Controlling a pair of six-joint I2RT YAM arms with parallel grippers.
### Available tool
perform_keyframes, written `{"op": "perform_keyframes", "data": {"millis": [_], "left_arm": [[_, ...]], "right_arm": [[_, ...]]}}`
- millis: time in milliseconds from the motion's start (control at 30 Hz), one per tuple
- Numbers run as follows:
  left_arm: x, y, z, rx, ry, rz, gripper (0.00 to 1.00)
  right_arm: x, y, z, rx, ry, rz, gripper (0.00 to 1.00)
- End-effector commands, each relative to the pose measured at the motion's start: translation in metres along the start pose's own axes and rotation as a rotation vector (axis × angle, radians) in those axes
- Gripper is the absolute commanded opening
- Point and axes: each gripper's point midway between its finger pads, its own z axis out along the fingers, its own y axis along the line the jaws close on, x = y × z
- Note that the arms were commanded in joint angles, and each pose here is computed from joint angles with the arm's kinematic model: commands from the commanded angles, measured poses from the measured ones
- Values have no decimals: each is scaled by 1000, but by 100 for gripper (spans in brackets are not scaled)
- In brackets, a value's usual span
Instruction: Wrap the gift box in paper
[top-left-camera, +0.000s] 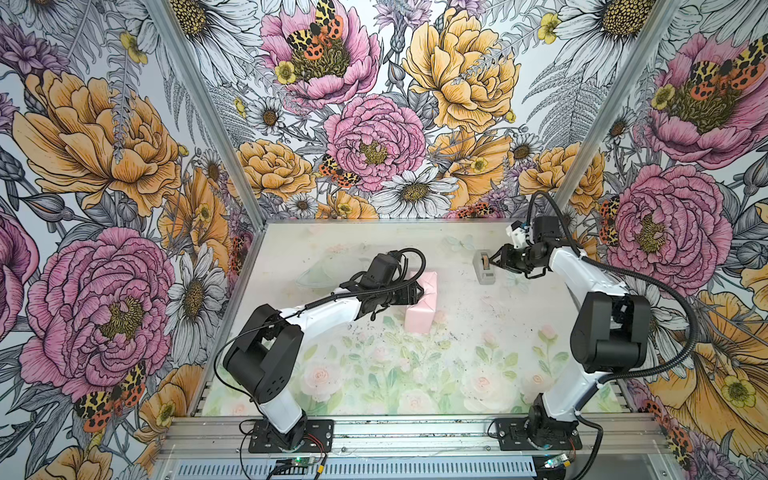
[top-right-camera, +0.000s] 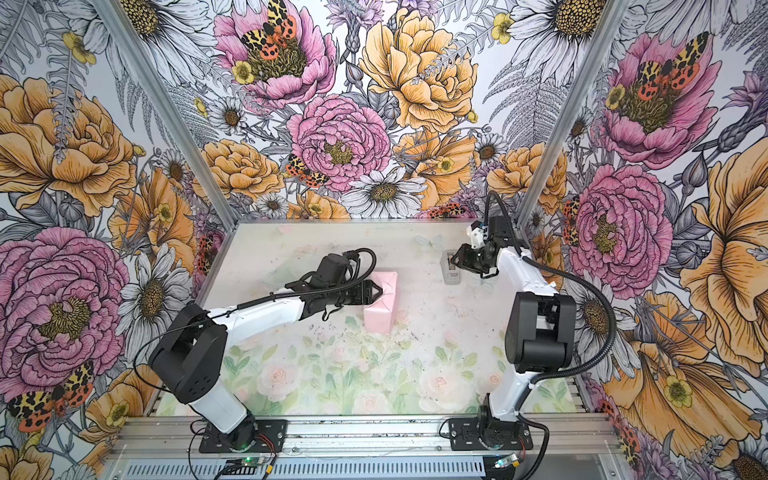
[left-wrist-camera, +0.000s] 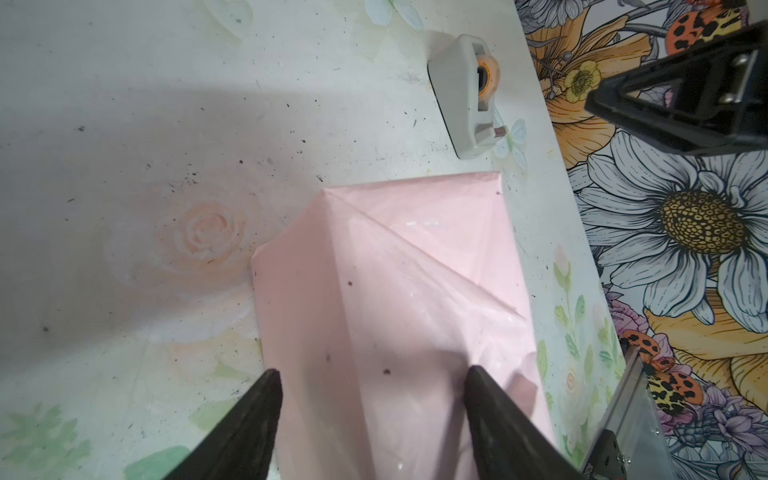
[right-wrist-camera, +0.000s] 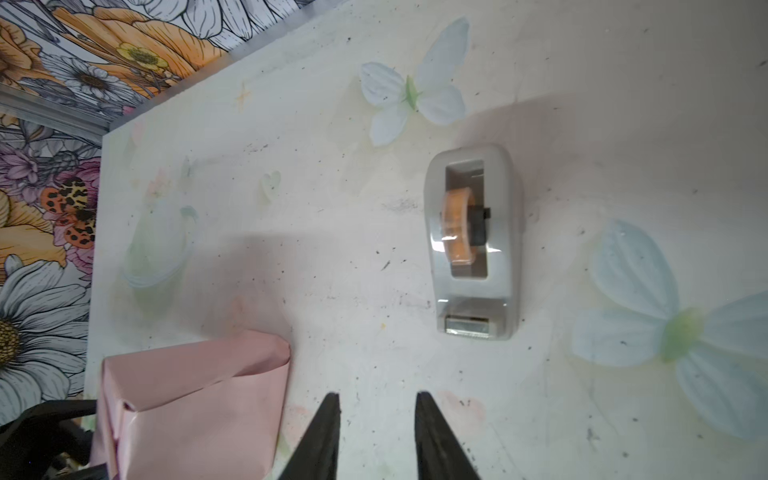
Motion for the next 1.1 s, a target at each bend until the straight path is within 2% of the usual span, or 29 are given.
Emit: {"op": "perform_keyframes", "data": {"millis": [0, 200, 367, 567, 1067], "left_arm": [[56, 56, 9, -215, 167, -11, 70], [58, 59, 10, -224, 178, -16, 70], [61, 60, 11, -228, 185, -26, 70], [57, 58, 12, -226, 180, -19, 70], [53, 58, 11, -235, 169, -11, 70]], "right_arm": [[-12, -21, 3, 44, 12, -89, 32], [-13, -44, 26, 12, 75, -100, 32], [-5, -43, 44, -79, 134, -92, 32], [-1, -51, 63, -106, 175, -87, 31], [18, -46, 83, -263, 275, -40, 26]]}}
